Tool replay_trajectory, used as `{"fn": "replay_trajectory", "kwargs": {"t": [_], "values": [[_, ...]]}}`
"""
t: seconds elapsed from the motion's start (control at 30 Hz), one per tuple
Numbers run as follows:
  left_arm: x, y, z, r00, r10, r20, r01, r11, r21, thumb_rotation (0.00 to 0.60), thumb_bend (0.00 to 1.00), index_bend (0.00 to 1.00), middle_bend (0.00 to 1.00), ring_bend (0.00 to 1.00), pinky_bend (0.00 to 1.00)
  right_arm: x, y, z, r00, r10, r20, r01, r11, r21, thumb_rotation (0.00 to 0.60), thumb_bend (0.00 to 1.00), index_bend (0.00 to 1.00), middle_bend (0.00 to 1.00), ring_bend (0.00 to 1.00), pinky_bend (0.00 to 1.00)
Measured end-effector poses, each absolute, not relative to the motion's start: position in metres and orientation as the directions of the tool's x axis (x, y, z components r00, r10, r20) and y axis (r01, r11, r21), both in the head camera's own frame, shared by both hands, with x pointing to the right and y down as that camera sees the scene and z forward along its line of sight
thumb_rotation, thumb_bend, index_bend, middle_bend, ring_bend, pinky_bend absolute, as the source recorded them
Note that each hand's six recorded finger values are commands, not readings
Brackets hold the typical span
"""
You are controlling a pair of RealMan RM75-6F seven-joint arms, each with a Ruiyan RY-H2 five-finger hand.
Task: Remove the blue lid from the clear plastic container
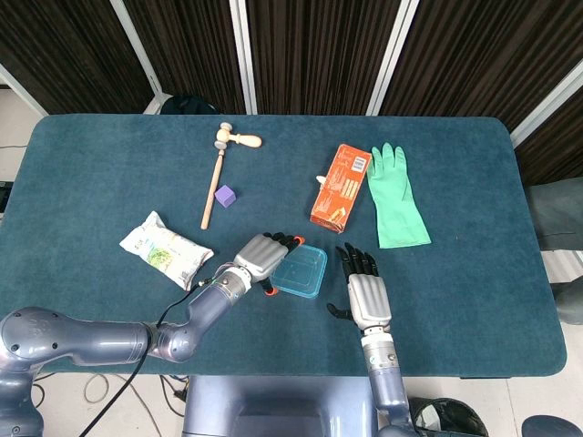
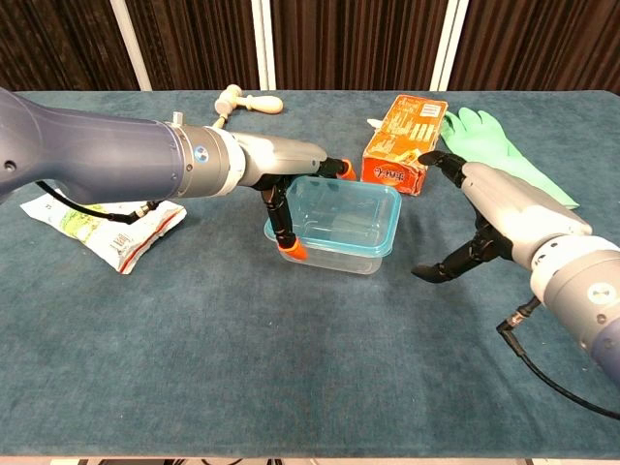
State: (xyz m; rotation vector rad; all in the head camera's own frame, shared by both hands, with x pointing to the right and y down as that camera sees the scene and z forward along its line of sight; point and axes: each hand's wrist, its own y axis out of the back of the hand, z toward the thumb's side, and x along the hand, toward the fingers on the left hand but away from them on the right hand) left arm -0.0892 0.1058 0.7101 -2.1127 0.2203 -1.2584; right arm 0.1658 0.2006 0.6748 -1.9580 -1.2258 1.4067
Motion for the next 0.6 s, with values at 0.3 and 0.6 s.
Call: {"fn": "replay_trajectory", "kwargs": {"t": [0.3,0.6], "values": [[-0.0809,0.1093,0.7153,0.533,-0.438,0.724,0.181,-0.776,-0.604,0.6,0.3,0.08,0.24,0.15,0.31,0.1575,0.1946,0.6752,0.095,0.852,-0.516,0.42,-0.504,-0.755,0.6,0.24,0.0,0.0,0.0,0.0],[-0.0813,0.1117,0.7167,0.533,-0.444,0.72,0.167,-0.779,-0.604,0.6,0.3,0.08,0.24,0.15,0.31,0.1561,0.1999,0.6778,0.096,0.845,-0.526,0.412,-0.515,-0.752,0.6,0.23,0.0,0.0,0.0,0.0]]}}
